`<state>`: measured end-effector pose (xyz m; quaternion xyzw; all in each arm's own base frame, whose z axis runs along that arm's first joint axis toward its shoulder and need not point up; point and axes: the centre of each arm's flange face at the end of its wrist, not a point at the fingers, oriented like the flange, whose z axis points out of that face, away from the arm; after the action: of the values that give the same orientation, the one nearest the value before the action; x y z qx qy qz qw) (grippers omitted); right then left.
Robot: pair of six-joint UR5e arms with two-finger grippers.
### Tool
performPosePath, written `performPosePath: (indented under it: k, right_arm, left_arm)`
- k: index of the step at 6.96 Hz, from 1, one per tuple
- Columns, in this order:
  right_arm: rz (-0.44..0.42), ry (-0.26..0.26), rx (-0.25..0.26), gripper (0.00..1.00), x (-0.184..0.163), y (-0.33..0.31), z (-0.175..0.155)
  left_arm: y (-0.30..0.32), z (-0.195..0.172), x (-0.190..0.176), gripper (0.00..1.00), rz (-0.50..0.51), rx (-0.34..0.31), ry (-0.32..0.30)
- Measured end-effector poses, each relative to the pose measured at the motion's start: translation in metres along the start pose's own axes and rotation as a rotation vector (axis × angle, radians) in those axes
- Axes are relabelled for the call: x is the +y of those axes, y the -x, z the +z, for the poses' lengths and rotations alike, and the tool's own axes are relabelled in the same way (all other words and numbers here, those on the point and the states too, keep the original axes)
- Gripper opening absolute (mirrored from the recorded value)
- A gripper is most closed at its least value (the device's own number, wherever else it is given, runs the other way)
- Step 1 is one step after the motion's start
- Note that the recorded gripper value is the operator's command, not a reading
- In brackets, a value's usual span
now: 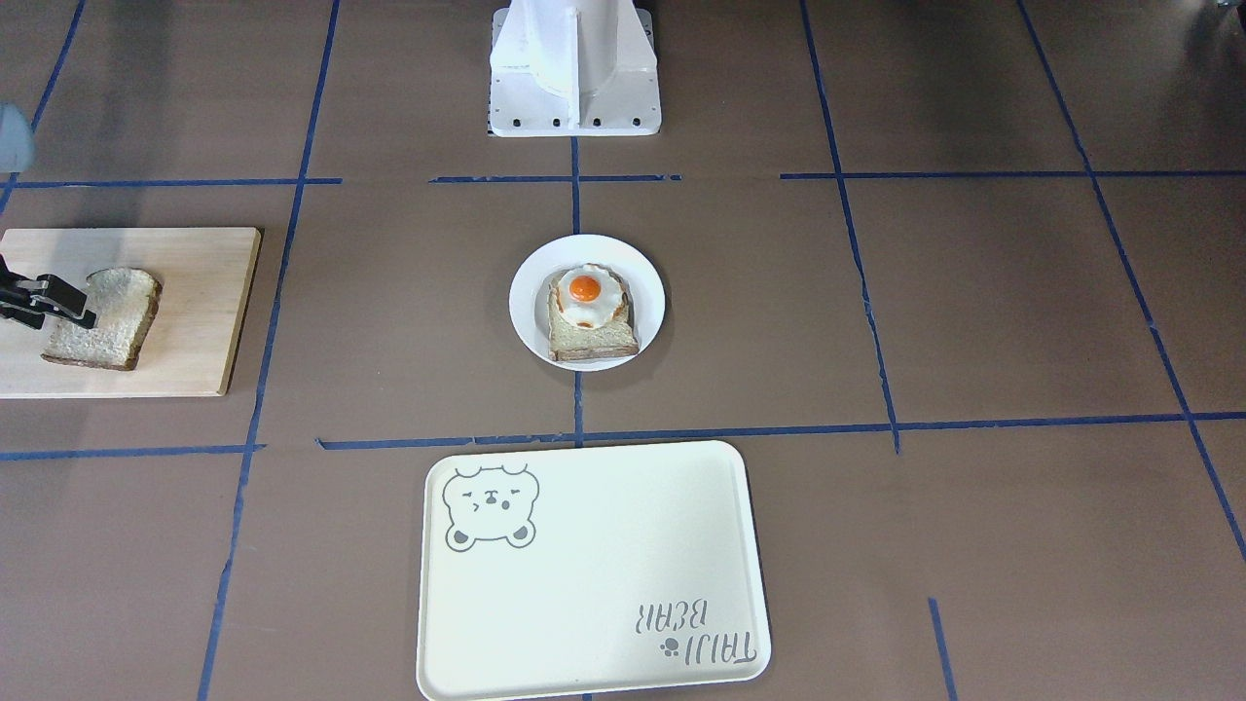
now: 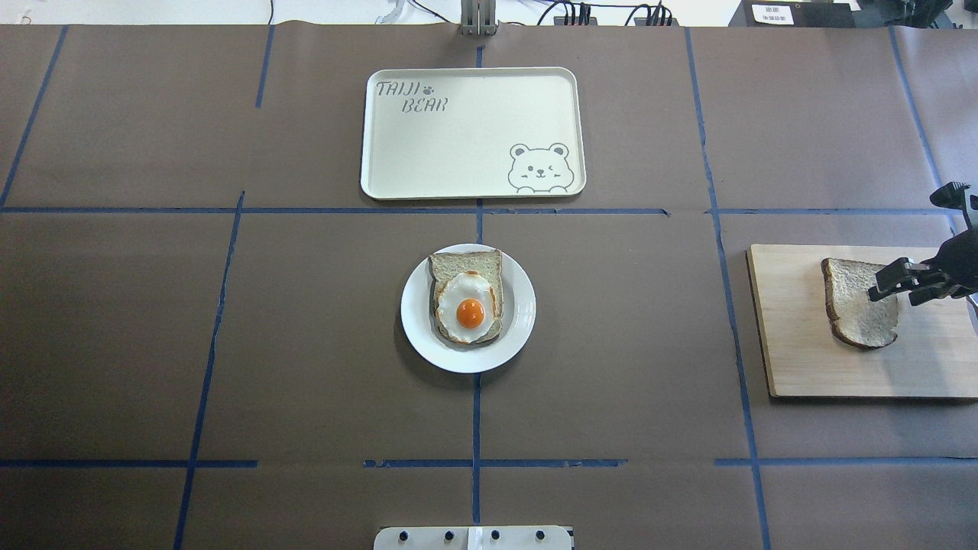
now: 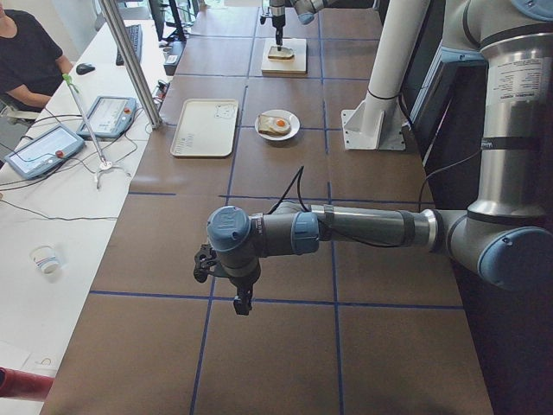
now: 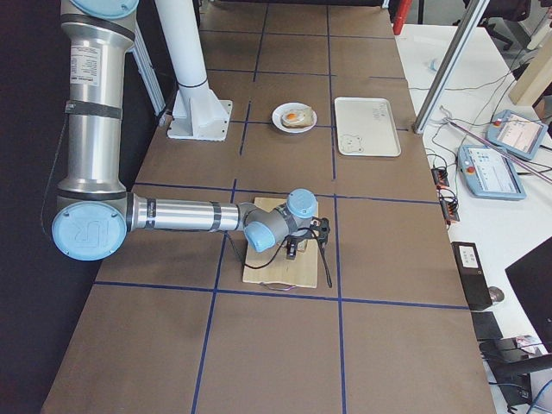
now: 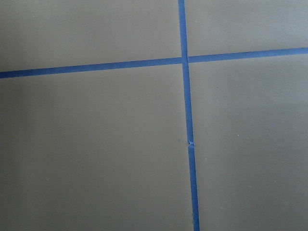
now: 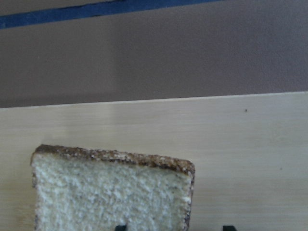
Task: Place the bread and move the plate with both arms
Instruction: 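Reach the right gripper down to the bread slice on the cutting board and grasp it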
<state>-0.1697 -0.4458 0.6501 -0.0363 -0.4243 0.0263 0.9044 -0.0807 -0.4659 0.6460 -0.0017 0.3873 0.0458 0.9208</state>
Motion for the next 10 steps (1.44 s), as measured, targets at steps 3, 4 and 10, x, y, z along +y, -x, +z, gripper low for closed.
performPosePath:
  k: [3, 4, 10]
  right_arm:
    - [-0.002, 0.002, 0.0, 0.26, 0.0004, 0.0011, 0.0007]
    - [-0.002, 0.002, 0.0, 0.15, 0.0005, 0.0008, 0.0008]
    - [-0.048, -0.031, -0.024, 0.0, 0.003, 0.0057, -0.0058]
  left_arm:
    - [-0.0003, -0.0003, -0.0003, 1.0, 0.001, 0.0, -0.001]
    - [-0.0003, -0.0003, -0.0003, 1.0, 0.001, 0.0, -0.001]
    - [-0.0004, -0.0005, -0.0003, 1.0, 0.001, 0.0, -0.001]
